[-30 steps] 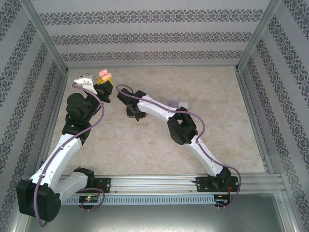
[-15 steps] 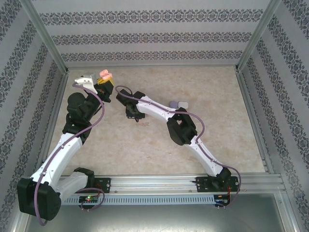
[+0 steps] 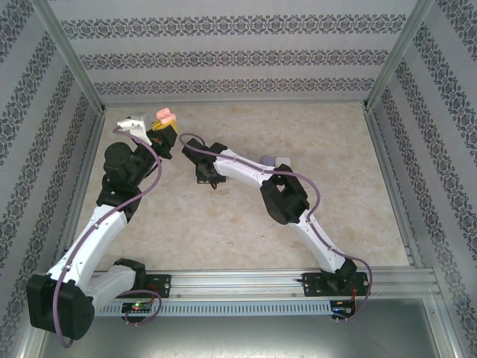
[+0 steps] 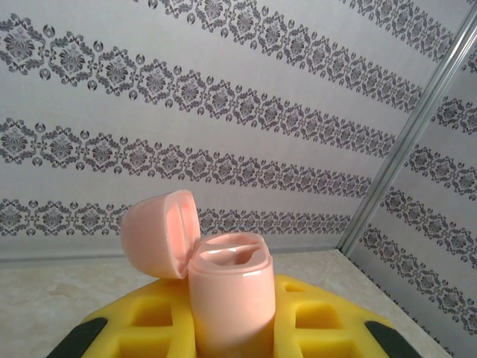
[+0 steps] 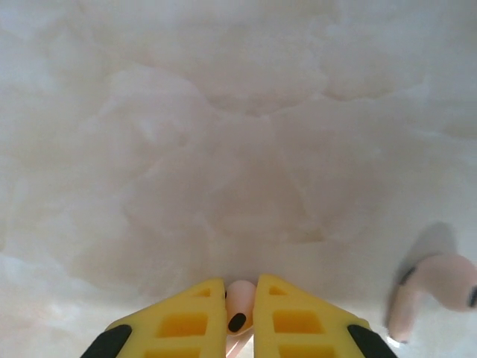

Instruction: Insert the wireless bluetooth earbuds into the charging case

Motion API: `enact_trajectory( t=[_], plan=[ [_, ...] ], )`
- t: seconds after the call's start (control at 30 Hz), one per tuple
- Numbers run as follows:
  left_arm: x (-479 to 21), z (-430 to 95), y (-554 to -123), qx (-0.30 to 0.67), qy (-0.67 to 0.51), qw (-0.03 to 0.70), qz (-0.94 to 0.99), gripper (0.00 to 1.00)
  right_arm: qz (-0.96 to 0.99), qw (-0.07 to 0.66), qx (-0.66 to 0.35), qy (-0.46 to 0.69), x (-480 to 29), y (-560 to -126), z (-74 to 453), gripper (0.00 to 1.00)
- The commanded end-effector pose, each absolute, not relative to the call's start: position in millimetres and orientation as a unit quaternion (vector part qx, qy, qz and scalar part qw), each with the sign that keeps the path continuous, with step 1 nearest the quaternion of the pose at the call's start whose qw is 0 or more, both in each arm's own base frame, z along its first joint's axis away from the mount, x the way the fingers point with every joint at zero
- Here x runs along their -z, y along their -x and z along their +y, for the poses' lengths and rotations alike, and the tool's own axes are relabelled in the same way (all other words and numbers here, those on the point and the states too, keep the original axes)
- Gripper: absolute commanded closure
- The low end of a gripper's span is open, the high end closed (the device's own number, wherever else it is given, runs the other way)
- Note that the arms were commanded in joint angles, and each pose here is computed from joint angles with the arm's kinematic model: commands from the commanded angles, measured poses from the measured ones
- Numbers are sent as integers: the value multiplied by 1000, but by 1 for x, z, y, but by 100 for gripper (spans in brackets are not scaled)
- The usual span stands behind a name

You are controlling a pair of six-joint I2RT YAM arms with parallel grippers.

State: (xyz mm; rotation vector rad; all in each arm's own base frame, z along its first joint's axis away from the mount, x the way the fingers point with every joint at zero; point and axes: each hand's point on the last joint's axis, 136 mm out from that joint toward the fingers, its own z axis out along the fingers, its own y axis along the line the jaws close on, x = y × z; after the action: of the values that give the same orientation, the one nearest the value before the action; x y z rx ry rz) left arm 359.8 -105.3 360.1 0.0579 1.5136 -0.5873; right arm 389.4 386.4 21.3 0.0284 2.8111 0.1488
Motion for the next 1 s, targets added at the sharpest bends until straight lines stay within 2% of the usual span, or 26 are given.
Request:
enact_trajectory(
  t=[0.0,0.23,0.33,0.47,0.73,0.97],
  plan=[
    [-375,-106,-361,263,-41,691,672,100,974,216,-68,-3,-66,-407,375,90],
    [-376,-120,-364,270,-86,681,676,100,955,282,-88,9,-134,-418,349,91],
    [-366,-129,-370,268,-106,657,696,100,948,305,-94,10,-159,-418,326,90],
    [-352,-143,-366,262,-154,661,686,100,935,340,-101,9,-195,-417,292,90],
    [-323,-185,-353,317,-258,655,635,100,896,426,-121,18,-279,-403,231,90],
    [-303,-235,-342,363,-365,630,581,100,847,502,-156,77,-338,-380,221,89]
  ],
)
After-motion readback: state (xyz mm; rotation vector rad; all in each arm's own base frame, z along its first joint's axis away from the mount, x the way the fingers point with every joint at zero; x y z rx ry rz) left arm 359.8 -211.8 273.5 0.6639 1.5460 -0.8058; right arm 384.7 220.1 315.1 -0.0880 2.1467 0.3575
